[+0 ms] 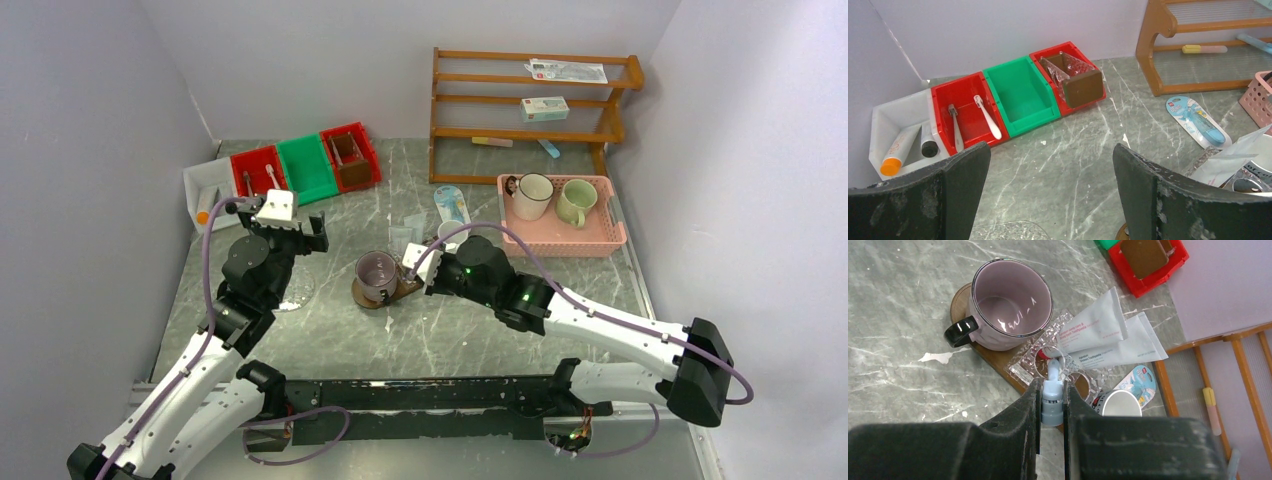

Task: Prepare toiletry sets of a toothbrush and toothpaste on the tray
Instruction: Place the toothbrush in the toothpaste holder, then pick up the cup from the storage box.

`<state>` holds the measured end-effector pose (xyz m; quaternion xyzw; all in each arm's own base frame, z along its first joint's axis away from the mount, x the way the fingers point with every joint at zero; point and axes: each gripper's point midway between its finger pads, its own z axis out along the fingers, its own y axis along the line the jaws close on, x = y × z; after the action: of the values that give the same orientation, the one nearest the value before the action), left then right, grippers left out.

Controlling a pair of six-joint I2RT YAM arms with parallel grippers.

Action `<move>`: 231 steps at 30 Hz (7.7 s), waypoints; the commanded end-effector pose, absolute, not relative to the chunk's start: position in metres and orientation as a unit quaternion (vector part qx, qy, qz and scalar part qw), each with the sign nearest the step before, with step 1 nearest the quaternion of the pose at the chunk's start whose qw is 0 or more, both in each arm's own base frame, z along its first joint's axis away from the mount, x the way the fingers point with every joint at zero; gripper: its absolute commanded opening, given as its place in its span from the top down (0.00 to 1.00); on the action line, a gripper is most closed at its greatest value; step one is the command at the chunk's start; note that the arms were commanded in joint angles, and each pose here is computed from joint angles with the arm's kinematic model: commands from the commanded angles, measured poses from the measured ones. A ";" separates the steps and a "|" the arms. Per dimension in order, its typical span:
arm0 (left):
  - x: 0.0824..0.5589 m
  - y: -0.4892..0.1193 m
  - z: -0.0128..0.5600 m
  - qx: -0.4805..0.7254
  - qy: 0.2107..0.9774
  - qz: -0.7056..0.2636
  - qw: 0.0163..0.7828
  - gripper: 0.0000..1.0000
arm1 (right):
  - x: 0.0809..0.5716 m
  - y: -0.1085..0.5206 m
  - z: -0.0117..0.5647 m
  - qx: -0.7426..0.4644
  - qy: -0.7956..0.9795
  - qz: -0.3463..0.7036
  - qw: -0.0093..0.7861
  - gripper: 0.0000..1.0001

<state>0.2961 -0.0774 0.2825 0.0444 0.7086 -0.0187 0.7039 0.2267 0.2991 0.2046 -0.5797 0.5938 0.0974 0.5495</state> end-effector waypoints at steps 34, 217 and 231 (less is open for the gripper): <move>0.295 -0.077 0.290 0.047 0.704 -0.025 0.708 0.03 | 0.232 0.293 0.199 -0.543 0.607 0.112 0.569 0.65; 0.352 -0.191 0.315 0.184 0.783 -0.135 0.579 0.50 | 0.374 0.367 0.343 -0.156 0.780 0.156 0.586 1.00; 0.364 -0.178 0.291 0.183 0.802 -0.063 0.564 0.69 | 0.365 0.387 0.337 -0.164 0.780 0.172 0.579 1.00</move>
<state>0.3597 -0.1832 0.3012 0.1833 0.7973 -0.0937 0.5674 0.3641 0.3714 0.2975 -0.1935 0.8082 0.1278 0.5414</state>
